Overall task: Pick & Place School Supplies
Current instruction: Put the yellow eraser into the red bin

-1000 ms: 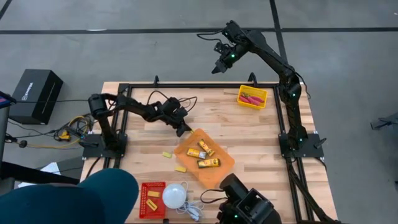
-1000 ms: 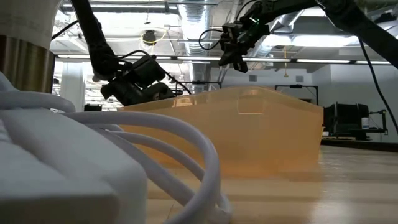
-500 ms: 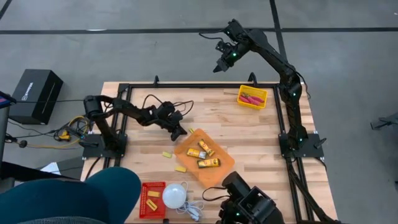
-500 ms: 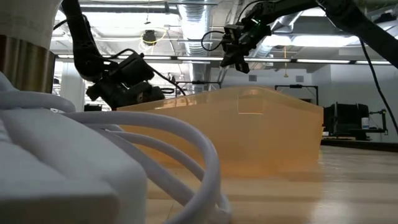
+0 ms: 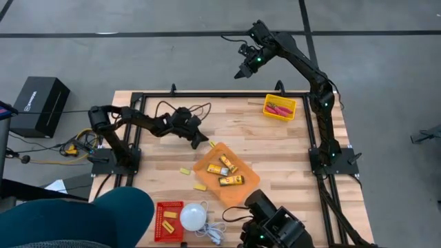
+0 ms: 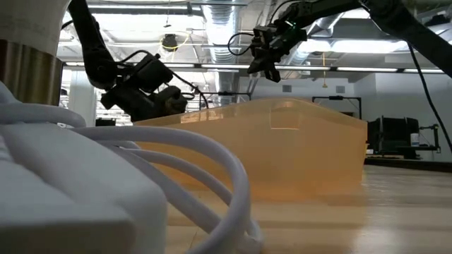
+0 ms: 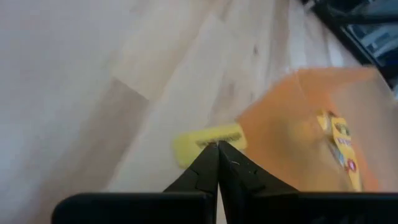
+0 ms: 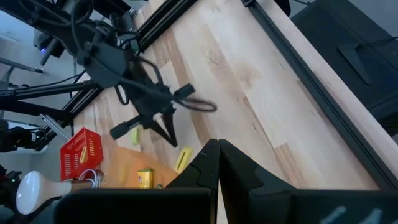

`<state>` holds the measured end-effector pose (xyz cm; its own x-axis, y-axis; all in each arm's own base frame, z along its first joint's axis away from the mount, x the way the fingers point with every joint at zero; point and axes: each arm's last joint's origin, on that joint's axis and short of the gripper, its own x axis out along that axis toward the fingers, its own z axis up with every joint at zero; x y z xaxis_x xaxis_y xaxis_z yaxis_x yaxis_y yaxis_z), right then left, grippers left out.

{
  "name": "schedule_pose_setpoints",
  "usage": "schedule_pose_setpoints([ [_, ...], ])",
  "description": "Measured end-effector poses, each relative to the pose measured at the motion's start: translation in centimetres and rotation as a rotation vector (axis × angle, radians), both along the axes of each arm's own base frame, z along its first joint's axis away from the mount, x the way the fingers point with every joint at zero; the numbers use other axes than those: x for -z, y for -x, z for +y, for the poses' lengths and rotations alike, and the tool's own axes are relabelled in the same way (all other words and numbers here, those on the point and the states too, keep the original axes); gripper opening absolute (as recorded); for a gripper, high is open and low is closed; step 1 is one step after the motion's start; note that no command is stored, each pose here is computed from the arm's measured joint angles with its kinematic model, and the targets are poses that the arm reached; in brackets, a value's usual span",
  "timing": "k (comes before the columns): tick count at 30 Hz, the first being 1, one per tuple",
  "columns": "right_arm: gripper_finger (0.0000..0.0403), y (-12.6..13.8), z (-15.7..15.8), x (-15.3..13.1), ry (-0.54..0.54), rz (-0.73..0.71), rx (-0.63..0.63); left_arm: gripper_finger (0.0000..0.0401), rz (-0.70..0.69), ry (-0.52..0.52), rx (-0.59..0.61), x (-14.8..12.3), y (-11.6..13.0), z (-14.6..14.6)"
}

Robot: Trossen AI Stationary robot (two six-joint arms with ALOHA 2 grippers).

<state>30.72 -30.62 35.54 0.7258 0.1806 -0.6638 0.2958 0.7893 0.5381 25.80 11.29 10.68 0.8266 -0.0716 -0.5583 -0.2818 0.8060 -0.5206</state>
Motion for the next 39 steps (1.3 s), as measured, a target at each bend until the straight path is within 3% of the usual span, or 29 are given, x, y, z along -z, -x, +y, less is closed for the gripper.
schedule_pose_setpoints([
  [7,0.0000,0.0,0.0,0.0,-0.004,0.002,0.001,0.0000,-0.015,-0.012,0.032,-0.1,-0.6,-1.0],
  [16,0.0000,-0.1,0.1,0.0,-0.009,-0.003,-0.006,0.0000,-0.004,-0.002,0.018,1.8,-1.1,-0.8],
  [26,0.0000,-0.1,0.1,0.0,-0.009,-0.008,-0.011,0.0000,-0.029,-0.005,0.018,1.4,-2.5,-0.2],
  [39,0.0000,0.4,-0.2,0.0,-0.013,-0.008,-0.004,0.0000,-0.005,0.047,0.078,1.7,-2.3,-0.6],
])
